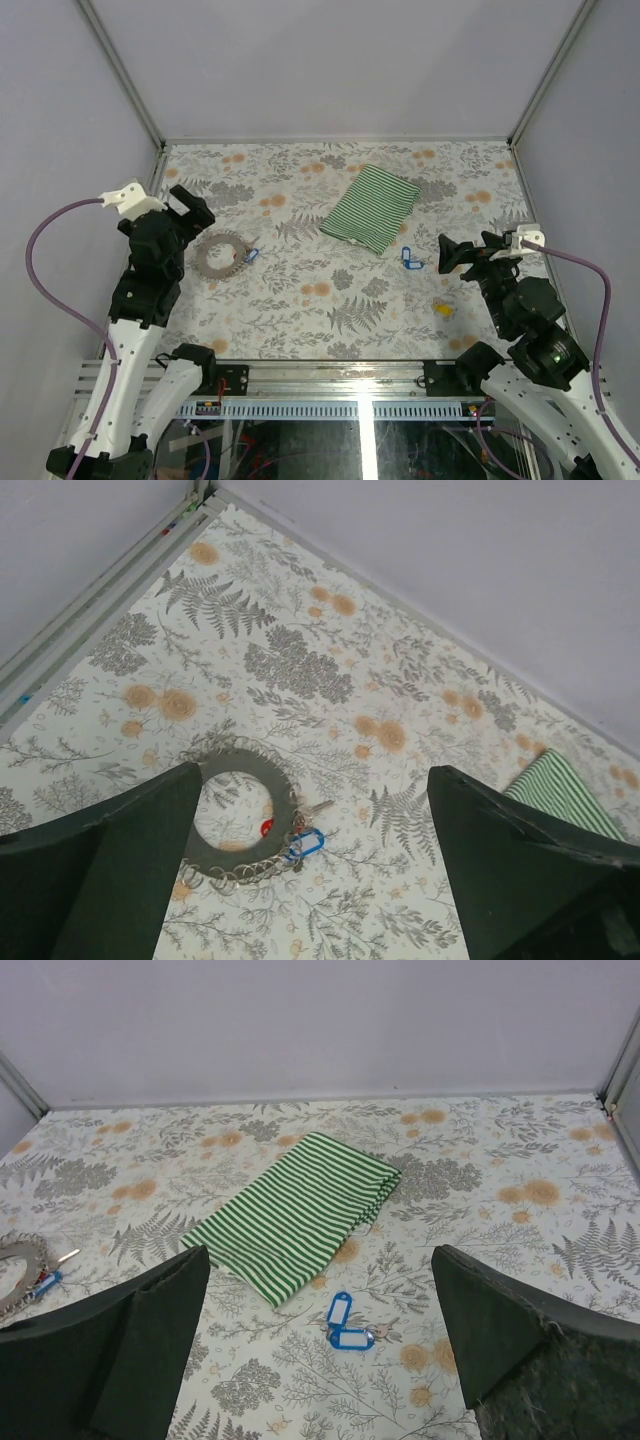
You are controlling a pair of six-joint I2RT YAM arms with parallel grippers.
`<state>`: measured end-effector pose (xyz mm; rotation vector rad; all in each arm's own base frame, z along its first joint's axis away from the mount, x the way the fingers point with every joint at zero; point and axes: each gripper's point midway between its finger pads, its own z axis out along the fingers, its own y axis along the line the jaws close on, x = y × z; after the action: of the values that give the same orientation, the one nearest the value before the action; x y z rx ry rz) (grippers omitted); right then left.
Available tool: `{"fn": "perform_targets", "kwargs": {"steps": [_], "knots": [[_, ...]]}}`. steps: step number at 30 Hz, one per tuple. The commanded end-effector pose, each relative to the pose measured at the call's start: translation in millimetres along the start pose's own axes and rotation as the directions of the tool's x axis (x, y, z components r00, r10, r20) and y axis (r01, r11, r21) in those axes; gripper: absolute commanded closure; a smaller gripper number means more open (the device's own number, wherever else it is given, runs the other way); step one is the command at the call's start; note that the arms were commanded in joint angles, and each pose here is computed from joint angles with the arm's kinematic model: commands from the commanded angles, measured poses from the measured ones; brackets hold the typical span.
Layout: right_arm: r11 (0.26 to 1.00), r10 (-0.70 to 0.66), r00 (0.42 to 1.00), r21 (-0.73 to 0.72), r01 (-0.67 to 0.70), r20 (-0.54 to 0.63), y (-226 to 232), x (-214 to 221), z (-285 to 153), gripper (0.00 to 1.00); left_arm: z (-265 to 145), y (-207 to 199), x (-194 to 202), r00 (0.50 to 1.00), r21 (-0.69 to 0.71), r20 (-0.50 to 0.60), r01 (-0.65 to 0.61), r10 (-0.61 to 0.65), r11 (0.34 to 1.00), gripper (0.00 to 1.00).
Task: Put the keys on the keyring
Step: Move the keyring to the center of the board.
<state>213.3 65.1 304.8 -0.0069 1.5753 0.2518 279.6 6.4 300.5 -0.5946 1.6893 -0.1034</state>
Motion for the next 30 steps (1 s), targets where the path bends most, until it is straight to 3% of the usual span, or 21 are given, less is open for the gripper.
{"fn": "perform_targets", "kwargs": {"steps": [1,4,10,15,18,27,30], "knots": [[0.999,-0.02,0.998,0.032,0.018,0.065,-5,-23,1,0.01,5,11,11,0.998,-0.046,-0.032,-0.059,0.058,0.997,0.0],[0.999,-0.03,0.998,0.023,0.029,0.059,-3,-21,3,0.01,13,5,28,0.994,-0.018,-0.087,-0.073,0.071,0.997,0.0],[0.997,-0.072,0.997,-0.028,0.073,0.008,8,-7,10,0.01,40,-11,91,0.943,0.054,-0.314,-0.097,0.109,0.994,0.0],[0.984,-0.143,0.985,-0.122,0.131,-0.098,25,18,17,0.01,62,-11,151,0.847,0.055,-0.514,-0.127,0.137,0.99,0.0],[0.974,-0.148,0.983,-0.188,0.127,-0.104,37,25,18,0.01,72,-11,182,0.778,0.074,-0.607,-0.144,0.159,0.987,0.0],[0.962,-0.122,0.974,-0.264,0.068,-0.193,55,47,19,0.01,101,-11,237,0.609,0.119,-0.761,-0.211,0.225,0.97,0.0],[0.955,-0.112,0.97,-0.293,0.045,-0.216,62,53,19,0.01,108,-3,247,0.587,0.081,-0.784,-0.226,0.202,0.971,0.0]]}}
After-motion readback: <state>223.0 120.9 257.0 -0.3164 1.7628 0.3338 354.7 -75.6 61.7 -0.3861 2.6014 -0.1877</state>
